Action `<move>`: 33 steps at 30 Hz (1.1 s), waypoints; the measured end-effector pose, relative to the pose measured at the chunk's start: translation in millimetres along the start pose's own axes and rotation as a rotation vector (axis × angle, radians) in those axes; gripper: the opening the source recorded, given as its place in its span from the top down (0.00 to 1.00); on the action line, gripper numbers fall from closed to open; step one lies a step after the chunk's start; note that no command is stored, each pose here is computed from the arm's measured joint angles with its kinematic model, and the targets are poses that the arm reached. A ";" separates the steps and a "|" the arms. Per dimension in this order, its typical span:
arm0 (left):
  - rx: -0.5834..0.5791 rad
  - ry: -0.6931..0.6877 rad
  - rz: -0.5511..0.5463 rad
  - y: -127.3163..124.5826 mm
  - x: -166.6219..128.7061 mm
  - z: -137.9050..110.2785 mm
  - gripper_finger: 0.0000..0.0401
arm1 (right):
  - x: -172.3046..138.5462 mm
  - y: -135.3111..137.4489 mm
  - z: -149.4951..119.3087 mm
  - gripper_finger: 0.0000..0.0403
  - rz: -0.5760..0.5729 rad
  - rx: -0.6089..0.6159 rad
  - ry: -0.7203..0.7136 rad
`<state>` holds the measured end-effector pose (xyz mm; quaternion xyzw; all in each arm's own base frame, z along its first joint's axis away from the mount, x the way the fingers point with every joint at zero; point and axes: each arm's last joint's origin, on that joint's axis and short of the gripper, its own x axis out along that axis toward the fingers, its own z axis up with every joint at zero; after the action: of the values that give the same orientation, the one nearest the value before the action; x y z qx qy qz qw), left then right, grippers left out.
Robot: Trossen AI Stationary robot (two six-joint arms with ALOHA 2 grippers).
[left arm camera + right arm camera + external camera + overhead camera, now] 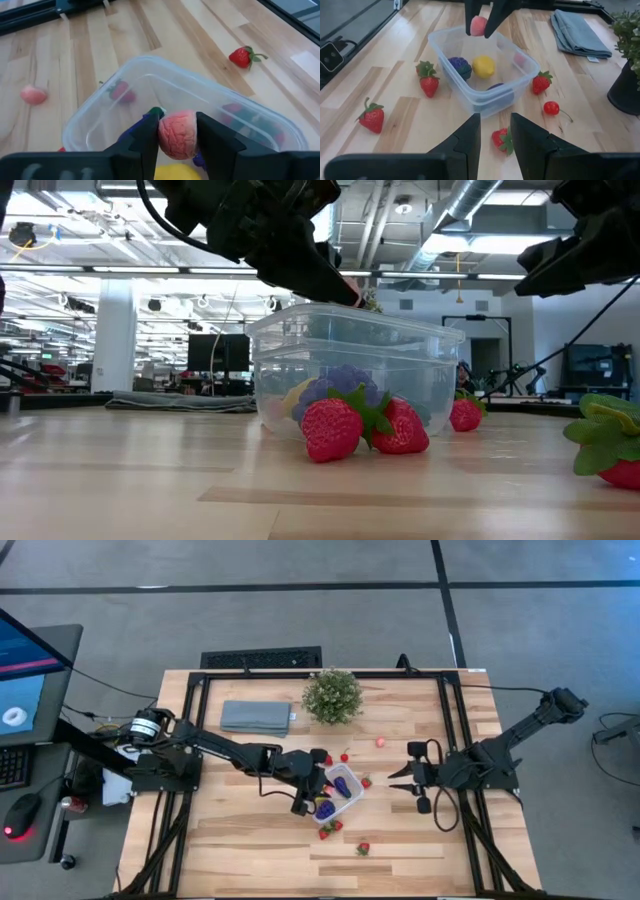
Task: Pick and placing Produce into tupperware
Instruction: Put the bottom peach into the transparent bin, then put the left peach into the transparent bin
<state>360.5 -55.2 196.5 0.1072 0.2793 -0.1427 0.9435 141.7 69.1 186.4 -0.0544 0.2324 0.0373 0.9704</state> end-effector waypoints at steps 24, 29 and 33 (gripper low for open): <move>-0.039 0.173 0.023 7.3 -39.6 -1.9 0.49 | 0.8 0.5 -1.1 0.68 0.004 0.014 0.011; -0.074 0.229 0.046 4.6 -51.6 -10.2 0.49 | 0.8 0.6 -1.2 0.68 0.007 0.014 0.012; -0.111 0.246 0.081 -0.3 -58.1 -32.6 0.51 | 0.8 0.8 -1.3 0.68 0.012 0.014 0.014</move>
<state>297.6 -34.1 202.1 0.0826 0.3957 -0.0744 0.9116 141.8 69.7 184.8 -0.0464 0.2398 0.0408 0.9689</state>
